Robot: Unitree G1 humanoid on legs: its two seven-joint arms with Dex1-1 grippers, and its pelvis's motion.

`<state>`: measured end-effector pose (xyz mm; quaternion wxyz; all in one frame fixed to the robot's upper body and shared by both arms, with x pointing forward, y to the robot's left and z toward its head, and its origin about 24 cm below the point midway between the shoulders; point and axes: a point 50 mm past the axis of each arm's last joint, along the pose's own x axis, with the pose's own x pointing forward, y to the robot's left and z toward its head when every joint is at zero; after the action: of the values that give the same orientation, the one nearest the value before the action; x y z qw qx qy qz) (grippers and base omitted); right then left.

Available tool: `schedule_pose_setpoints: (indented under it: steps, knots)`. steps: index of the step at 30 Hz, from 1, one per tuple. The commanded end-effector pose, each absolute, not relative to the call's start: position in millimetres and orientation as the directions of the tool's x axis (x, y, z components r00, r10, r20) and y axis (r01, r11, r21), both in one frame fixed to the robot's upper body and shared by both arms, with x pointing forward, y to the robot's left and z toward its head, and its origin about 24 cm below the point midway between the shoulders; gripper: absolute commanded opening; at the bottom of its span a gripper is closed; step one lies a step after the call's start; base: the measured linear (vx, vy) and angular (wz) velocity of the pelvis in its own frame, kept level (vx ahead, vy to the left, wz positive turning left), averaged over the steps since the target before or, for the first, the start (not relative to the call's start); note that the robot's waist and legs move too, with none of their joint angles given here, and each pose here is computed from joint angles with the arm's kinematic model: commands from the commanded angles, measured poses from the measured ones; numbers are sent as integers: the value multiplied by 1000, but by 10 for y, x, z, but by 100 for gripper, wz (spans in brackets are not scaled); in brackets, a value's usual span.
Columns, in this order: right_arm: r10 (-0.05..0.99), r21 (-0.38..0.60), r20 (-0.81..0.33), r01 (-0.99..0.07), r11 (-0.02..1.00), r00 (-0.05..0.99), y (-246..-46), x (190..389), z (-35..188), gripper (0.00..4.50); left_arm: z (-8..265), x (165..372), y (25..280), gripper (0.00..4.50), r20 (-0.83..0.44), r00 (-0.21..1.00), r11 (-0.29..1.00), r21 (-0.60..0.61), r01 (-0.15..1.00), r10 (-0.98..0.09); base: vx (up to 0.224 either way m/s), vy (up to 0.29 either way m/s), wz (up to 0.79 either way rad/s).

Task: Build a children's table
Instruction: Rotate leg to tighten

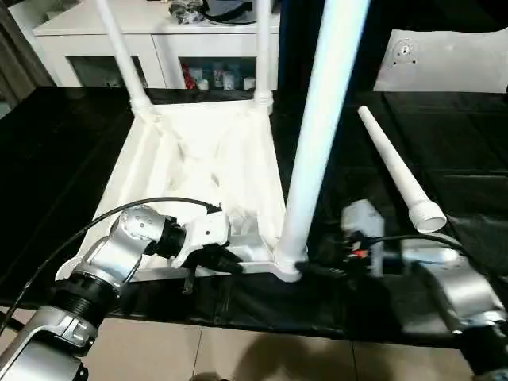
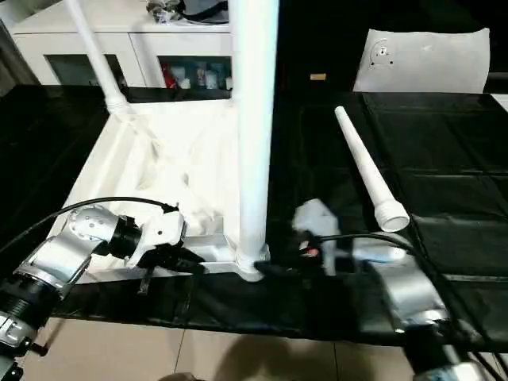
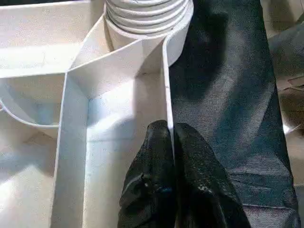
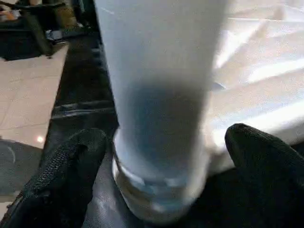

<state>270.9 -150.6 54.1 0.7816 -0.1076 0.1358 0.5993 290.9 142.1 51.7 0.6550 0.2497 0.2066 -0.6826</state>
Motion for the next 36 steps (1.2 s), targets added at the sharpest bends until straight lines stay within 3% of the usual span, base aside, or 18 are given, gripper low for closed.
schedule_pose_setpoints:
  steps: [1, 4, 23, 28, 33, 34, 36]
  knots:
    - [905, -28, -351, -969, 245, 239, -1464, 2748, 551, 444, 459, 2841, 1307, 0, -638, -113, -160, 17, 987, -761, 0, 0, 0]
    - [904, -15, -354, -968, 252, 241, -1457, 2775, 533, 444, 461, 2845, 1289, 0, -635, -114, -163, 19, 986, -764, 0, 0, 0]
    - [927, 82, -323, -971, 226, 189, -1415, 2783, 468, 286, 460, 2851, 1331, 0, -641, -116, -161, 13, 987, -759, 0, 0, 0]
    - [937, 129, -286, -960, 247, 202, -1364, 2715, 423, 276, 444, 2861, 1296, 0, -619, -61, -84, 8, 996, -783, 0, 0, 0]
    - [846, 140, -217, -842, 521, 488, -1165, 2816, 341, 275, 441, 2955, 1082, 0, -527, 149, 170, 9, 985, -837, 0, 0, 0]
    - [800, 187, -197, -779, 598, 567, -1079, 2859, 326, 275, 443, 2995, 981, 0, -500, 229, 256, 16, 967, -835, 0, 0, 0]
    - [756, 230, -200, -720, 654, 623, -1009, 2900, 307, 275, 439, 3041, 893, 0, -491, 306, 346, 10, 938, -816, 0, 0, 0]
